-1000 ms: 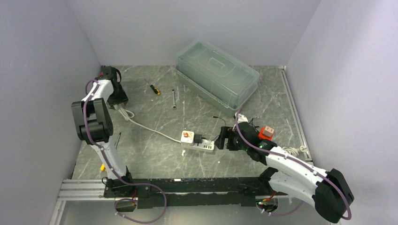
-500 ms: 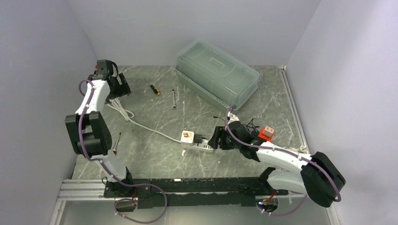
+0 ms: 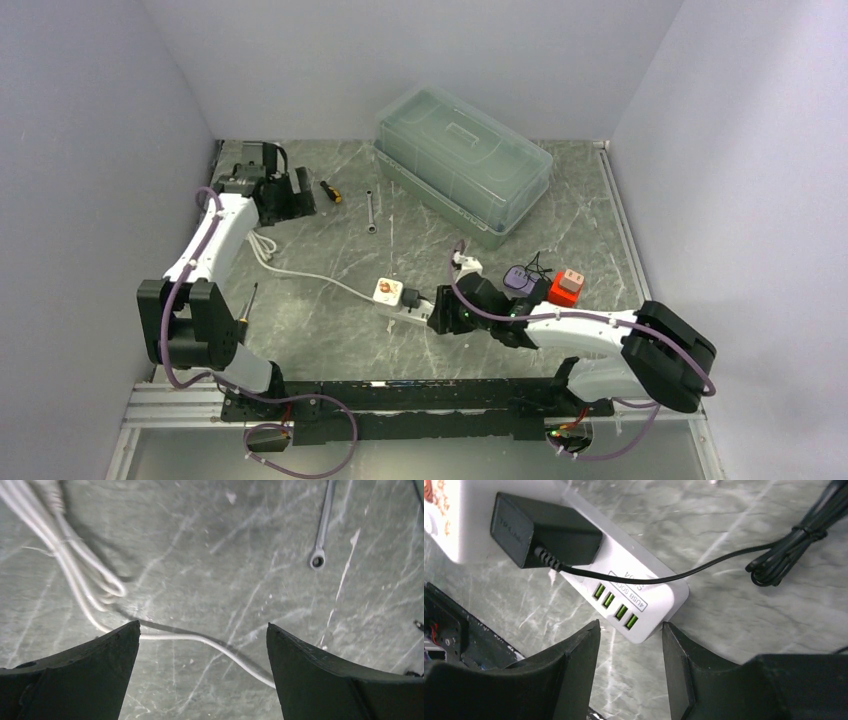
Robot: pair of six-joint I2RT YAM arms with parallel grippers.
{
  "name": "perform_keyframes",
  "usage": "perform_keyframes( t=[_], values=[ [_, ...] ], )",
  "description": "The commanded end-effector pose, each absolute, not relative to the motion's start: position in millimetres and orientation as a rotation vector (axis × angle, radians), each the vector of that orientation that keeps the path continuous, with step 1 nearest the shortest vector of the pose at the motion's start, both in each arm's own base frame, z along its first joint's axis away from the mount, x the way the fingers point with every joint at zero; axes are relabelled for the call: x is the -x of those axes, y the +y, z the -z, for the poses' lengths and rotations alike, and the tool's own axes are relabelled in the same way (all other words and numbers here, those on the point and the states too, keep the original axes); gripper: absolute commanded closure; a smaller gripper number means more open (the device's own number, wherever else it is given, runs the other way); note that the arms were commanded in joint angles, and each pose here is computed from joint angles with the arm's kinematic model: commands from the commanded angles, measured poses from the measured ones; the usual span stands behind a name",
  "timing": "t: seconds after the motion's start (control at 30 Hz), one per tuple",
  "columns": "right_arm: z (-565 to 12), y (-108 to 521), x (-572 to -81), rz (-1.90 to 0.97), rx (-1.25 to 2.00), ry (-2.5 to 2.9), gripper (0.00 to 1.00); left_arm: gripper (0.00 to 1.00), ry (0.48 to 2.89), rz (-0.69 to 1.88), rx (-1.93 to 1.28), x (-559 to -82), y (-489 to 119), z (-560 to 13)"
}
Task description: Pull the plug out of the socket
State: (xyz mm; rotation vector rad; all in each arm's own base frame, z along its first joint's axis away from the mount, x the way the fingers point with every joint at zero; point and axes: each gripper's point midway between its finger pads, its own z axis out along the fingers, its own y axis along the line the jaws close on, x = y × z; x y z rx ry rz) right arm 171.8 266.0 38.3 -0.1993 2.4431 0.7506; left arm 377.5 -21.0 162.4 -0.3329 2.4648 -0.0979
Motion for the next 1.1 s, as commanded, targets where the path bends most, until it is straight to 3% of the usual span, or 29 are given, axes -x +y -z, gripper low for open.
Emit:
perform_keyframes(
  t=[0.0,0.4,0.57,0.8,1.07],
  values=[
    [-72,306,-183,-0.833,0.201,2.310,0.49,0.00,2.465,0.149,0.224,-365,-45,-165],
    [-95,390,-156,-0.975,0.414,2.175,0.51,0.00,2.557,0.165,0.195,-337,-58,-143],
    [-107,382,-158,-0.897,0.465,2.147,0.46,0.00,2.525,0.138,0.207,-335,-53,-149],
    [-122,361,-176,-0.770,0.628,2.064,0.32,0.00,2.525,0.183,0.206,-334,-59,-151],
    [-123,399,-187,-0.870,0.933,1.903,0.26,0.00,2.520,0.199,0.209,-334,-61,-152]
  ],
)
